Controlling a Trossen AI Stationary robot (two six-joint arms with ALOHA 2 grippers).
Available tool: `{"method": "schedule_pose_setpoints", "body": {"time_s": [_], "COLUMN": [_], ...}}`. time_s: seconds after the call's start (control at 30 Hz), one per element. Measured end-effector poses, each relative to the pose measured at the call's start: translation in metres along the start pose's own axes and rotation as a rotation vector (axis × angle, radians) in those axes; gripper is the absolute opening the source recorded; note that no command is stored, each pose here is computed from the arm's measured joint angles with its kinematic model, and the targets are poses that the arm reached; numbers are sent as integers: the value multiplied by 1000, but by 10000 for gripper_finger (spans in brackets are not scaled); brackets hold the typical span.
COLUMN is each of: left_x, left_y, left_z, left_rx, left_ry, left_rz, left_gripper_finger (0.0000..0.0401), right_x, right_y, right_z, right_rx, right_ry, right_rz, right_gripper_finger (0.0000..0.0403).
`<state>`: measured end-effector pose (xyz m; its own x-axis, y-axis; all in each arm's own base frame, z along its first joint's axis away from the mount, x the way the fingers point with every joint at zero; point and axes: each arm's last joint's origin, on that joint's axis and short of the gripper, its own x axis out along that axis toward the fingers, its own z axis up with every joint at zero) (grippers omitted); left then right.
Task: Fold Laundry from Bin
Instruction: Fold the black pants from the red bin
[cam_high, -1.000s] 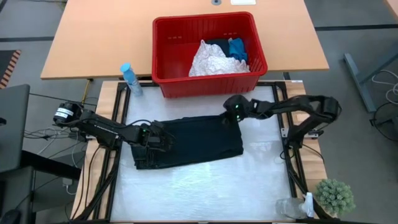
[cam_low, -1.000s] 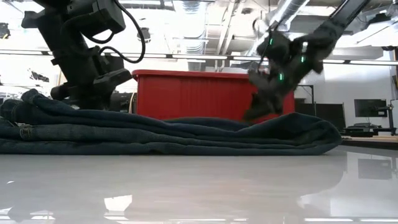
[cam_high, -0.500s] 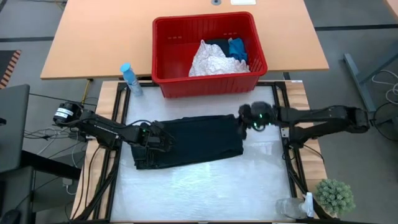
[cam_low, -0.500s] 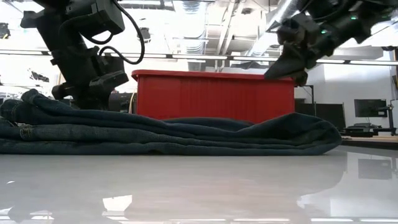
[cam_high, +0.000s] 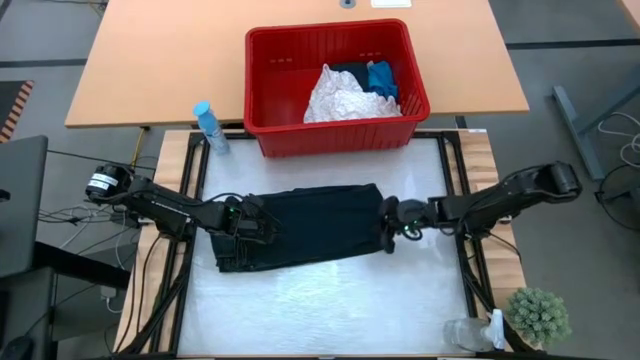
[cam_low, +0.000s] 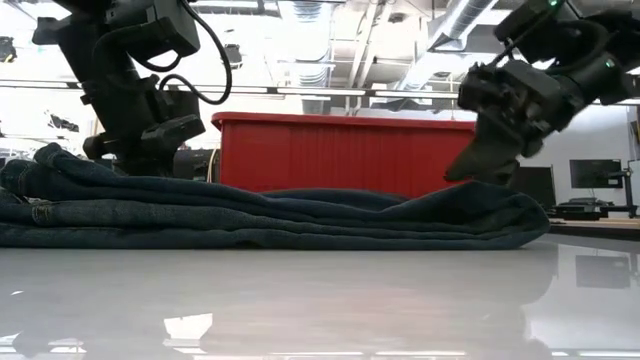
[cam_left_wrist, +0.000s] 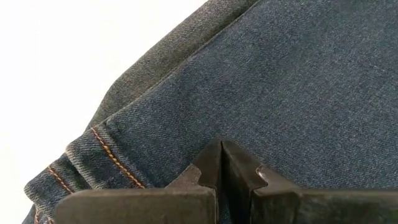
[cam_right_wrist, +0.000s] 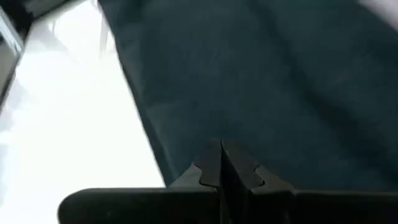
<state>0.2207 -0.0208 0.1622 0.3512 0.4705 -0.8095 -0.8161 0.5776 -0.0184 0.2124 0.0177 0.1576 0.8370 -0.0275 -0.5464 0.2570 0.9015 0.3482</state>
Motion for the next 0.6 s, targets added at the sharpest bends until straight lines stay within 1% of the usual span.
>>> {"method": "schedule_pose_setpoints", "body": {"time_s": [0.17, 0.3, 0.4, 0.5, 0.6], "left_x": [0, 0, 0, 0, -6], "left_y": [0, 0, 0, 0, -3], "left_z": [0, 0, -1, -2, 4], "left_rx": [1, 7, 54, 112, 100], "left_ry": [1, 1, 22, 67, 65], "left_rz": [2, 3, -7, -33, -57], "left_gripper_finger": [2, 2, 2, 2, 2], "right_x": [16, 29, 37, 43, 44], "right_y": [6, 6, 2, 1, 3], "right_z": [-21, -36, -45, -49, -48], "right_rx": [-47, -54, -50, -33, -23], "right_ry": [108, 184, 232, 239, 231], "right_rz": [-1, -29, -59, -58, -27], "right_gripper_finger": [18, 35, 42, 41, 36]}}
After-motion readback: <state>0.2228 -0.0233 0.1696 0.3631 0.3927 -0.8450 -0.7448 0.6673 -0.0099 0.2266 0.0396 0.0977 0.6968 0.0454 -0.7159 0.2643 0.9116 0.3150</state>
